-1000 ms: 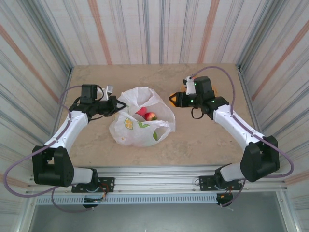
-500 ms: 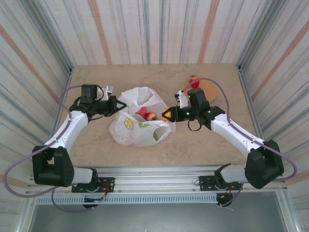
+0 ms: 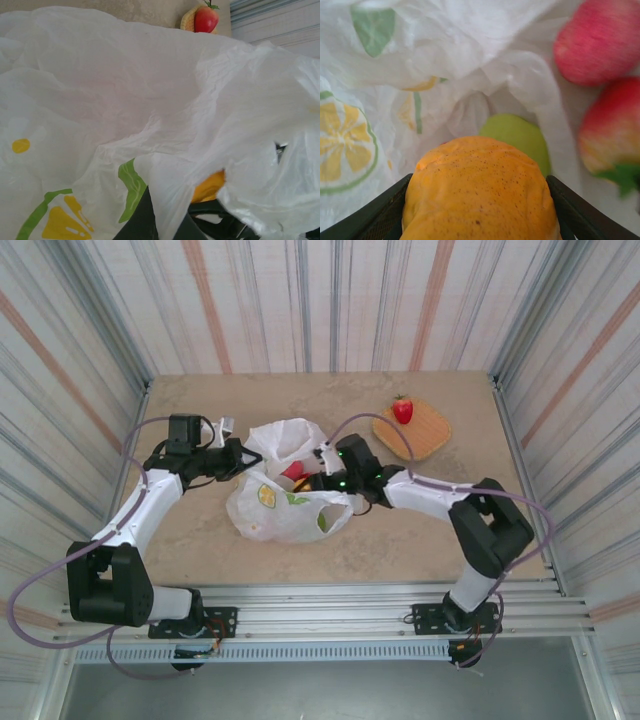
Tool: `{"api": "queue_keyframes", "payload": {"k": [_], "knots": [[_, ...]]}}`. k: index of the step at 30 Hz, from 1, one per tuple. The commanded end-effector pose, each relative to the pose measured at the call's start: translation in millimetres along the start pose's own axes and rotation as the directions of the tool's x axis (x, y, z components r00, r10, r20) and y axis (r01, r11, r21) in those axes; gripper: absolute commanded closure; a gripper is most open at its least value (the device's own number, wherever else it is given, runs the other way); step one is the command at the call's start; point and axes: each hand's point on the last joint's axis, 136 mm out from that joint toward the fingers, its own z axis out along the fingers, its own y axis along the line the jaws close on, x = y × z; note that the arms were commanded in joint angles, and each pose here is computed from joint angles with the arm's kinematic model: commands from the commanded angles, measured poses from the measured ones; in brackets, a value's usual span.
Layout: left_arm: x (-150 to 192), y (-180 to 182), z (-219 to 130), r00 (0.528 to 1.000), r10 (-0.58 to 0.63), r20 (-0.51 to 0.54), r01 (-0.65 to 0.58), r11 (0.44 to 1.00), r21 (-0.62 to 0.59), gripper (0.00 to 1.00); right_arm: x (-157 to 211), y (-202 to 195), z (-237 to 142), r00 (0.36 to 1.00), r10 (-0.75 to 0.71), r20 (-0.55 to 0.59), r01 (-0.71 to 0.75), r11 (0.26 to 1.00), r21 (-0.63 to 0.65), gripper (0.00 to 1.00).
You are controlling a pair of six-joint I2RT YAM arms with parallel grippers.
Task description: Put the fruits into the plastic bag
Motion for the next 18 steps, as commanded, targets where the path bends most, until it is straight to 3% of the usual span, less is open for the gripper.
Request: {"api": "queue_keyframes", "payload": {"k": [1,9,18], "knots": [[2.3,-3.1,-2.2,1.0,0.0,-0.009,0.001,1.0,0.026,0.96,-39.5,31.0,12.2,0.99,-0.015,0.141,0.023,0.998,-0.055,0.44],[2.6,-5.1,-3.0,1.0,0.002,-0.008,-0.002,0.999,0.034,0.96,-28.9,39.1,56.0,0.992,-0.01,0.129,0.011,1.0,-0.007,0.32],[2.5,-5.3,-3.3,1.0,-0.001,-0.008,0.001,0.999,0.035,0.96,-25.8,36.1,44.6,0.994,0.0,0.107,0.001,1.0,-0.009,0.15]]}}
